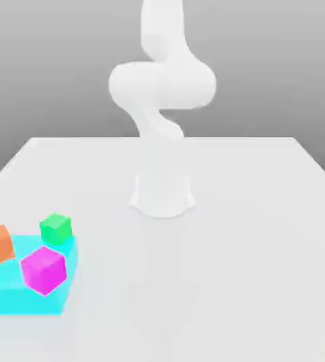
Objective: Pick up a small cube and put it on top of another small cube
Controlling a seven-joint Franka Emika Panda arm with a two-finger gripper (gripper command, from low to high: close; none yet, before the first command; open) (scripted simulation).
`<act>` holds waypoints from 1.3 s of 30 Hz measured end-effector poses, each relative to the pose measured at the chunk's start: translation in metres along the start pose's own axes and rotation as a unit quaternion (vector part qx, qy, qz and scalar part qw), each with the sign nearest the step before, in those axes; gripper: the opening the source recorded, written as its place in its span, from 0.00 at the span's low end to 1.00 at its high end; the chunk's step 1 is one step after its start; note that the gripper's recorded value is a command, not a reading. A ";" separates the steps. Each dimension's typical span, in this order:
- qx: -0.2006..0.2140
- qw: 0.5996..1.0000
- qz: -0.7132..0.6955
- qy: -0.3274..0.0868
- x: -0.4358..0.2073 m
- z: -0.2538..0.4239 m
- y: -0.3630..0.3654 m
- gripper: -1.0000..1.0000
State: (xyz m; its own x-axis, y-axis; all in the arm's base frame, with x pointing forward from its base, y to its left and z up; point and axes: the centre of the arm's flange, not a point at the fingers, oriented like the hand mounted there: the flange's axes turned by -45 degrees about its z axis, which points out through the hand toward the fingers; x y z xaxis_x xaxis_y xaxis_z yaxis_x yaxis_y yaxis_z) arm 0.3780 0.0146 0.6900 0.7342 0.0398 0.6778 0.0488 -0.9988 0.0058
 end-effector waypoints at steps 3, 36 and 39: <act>0.018 0.999 -0.034 -0.034 0.008 0.048 -0.020 0.50; 0.157 0.844 -0.395 -0.327 -0.250 0.493 -0.306 0.50; 0.157 0.843 -0.396 -0.328 -0.269 0.511 -0.306 0.00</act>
State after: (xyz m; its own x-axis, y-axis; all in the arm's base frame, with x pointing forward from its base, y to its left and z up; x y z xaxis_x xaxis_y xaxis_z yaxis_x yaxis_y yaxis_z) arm 0.5118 0.3246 0.1304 0.5990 0.8007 0.0007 0.8007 -0.5990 0.0001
